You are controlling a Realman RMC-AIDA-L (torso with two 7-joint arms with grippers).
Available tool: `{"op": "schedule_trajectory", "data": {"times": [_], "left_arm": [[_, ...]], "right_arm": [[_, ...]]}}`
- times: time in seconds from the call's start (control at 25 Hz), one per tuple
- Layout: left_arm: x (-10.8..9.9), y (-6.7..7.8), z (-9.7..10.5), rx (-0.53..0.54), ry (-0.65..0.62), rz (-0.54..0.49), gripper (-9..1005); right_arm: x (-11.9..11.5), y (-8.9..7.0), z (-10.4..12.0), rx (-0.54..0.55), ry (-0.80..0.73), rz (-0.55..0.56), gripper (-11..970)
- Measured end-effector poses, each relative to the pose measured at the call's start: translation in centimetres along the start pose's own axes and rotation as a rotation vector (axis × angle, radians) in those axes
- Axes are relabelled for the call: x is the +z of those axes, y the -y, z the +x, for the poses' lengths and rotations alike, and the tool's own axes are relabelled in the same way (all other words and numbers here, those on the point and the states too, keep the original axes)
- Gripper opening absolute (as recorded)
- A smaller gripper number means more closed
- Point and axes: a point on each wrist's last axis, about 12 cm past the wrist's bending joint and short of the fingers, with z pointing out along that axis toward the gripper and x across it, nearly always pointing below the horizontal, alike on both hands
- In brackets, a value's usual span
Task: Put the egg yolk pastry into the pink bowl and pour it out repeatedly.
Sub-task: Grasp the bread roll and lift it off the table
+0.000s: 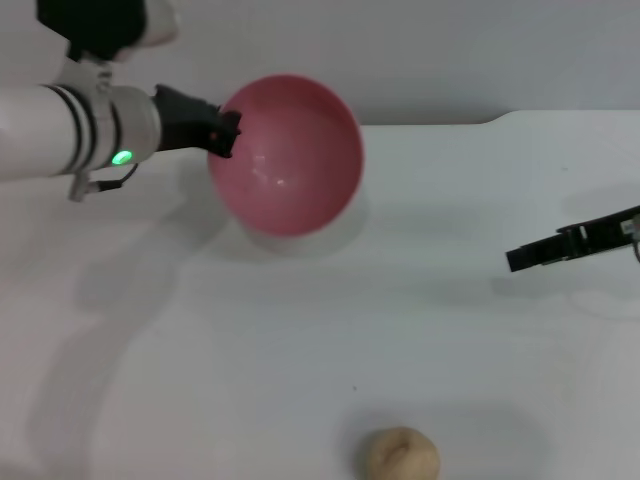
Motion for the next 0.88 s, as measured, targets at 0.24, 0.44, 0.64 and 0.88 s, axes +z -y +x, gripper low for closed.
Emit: {"op": "schedule_trajectory", "data": {"times": [0.24,0.44,0.64,0.88], "left_arm": [[-1.8,-1.7,-0.6,-0.140,-0.142,0.122,0],[-4.1,-2.6,-1.3,-0.174,-0.258,0.187,0],[-5.8,-3.2,-1.1,-0.227,-0.372,0.171,-1],[-6.6,-3.3,-0.8,-0.240,-0.481,0.134,-1]], "right_arm": [[1.0,-1.6,-0.6,-0.080,-0.033,-0.030,459],[2.0,-3.6,-1.2,-0.166,-0.065,-0.069,455],[2.9,-5.8,-1.7,-0.340,-0.086,-0.098,451],[5.1,-8.9,-1.3,-0.533,-0.152,-0.143,446]]}}
